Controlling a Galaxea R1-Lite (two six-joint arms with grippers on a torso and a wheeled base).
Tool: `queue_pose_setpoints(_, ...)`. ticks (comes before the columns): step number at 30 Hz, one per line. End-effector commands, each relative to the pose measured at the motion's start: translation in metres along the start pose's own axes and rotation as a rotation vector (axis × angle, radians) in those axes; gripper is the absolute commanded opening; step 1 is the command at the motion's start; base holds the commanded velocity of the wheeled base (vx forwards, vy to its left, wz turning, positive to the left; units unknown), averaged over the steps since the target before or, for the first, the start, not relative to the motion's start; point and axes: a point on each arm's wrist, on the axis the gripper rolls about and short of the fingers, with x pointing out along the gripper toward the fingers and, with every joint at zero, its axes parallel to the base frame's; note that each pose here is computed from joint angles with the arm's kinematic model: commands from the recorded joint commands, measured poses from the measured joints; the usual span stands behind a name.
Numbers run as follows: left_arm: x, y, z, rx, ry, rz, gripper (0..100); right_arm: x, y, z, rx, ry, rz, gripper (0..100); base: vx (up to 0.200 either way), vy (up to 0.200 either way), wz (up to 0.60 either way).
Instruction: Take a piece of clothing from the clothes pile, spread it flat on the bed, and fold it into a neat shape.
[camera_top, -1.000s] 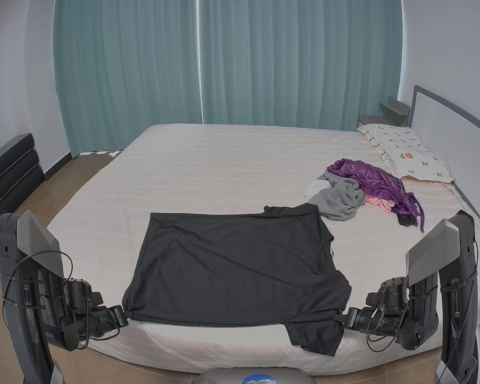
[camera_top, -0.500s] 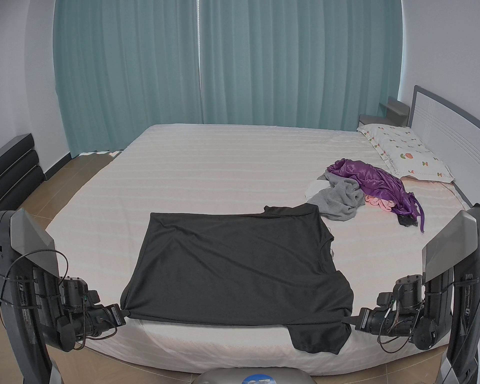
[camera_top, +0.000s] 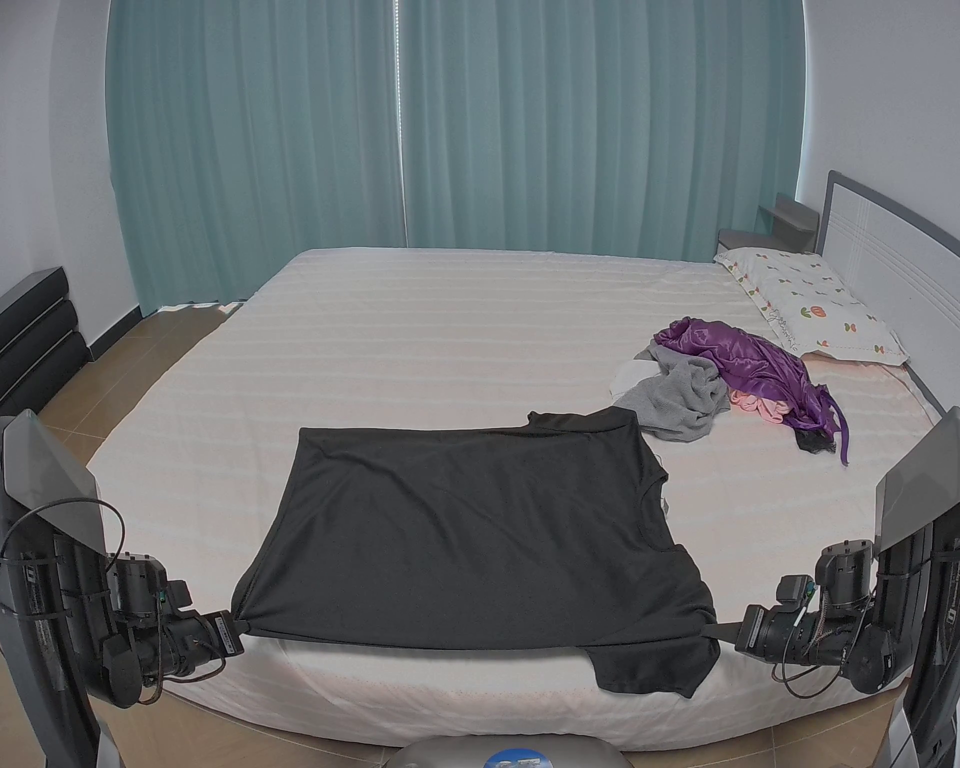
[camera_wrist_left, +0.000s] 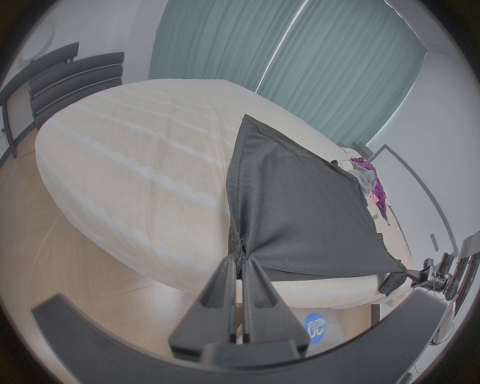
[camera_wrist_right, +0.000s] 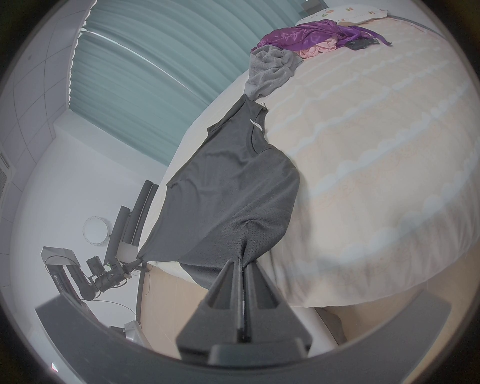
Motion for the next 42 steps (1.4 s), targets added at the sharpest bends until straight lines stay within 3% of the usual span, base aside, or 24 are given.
queue_pose_setpoints(1, -0.005, 0.0, -0.002, 0.015, 0.003, 0.023, 0, -0.005, 0.0, -0.002, 0.007, 0.006, -0.01, 0, 0.0, 0.0, 0.0)
queue_pose_setpoints(5, -0.009, 0.0, -0.006, 0.055, 0.019, 0.036, 0, -0.01, 0.002, -0.003, 0.003, 0.025, -0.025, 0, 0.0, 0.0, 0.0)
queue_pose_setpoints(14, -0.017, -0.002, -0.003, 0.073, 0.018, 0.058, 0, -0.027, 0.004, -0.006, -0.094, 0.085, -0.067, 0, 0.0, 0.0, 0.0)
queue_pose_setpoints(20, -0.03, -0.003, -0.006, 0.15, 0.081, 0.102, 0, -0.036, 0.008, -0.01, -0.132, 0.126, -0.081, 0, 0.0, 0.0, 0.0)
queue_pose_setpoints(35, -0.052, -0.008, -0.012, 0.216, 0.179, 0.14, 0, -0.051, 0.008, -0.016, -0.186, 0.187, -0.126, 0, 0.0, 0.0, 0.0)
queue_pose_setpoints(42, -0.06, -0.007, -0.02, 0.273, 0.264, 0.208, 0, -0.065, 0.011, -0.022, -0.24, 0.237, -0.14, 0, 0.0, 0.0, 0.0)
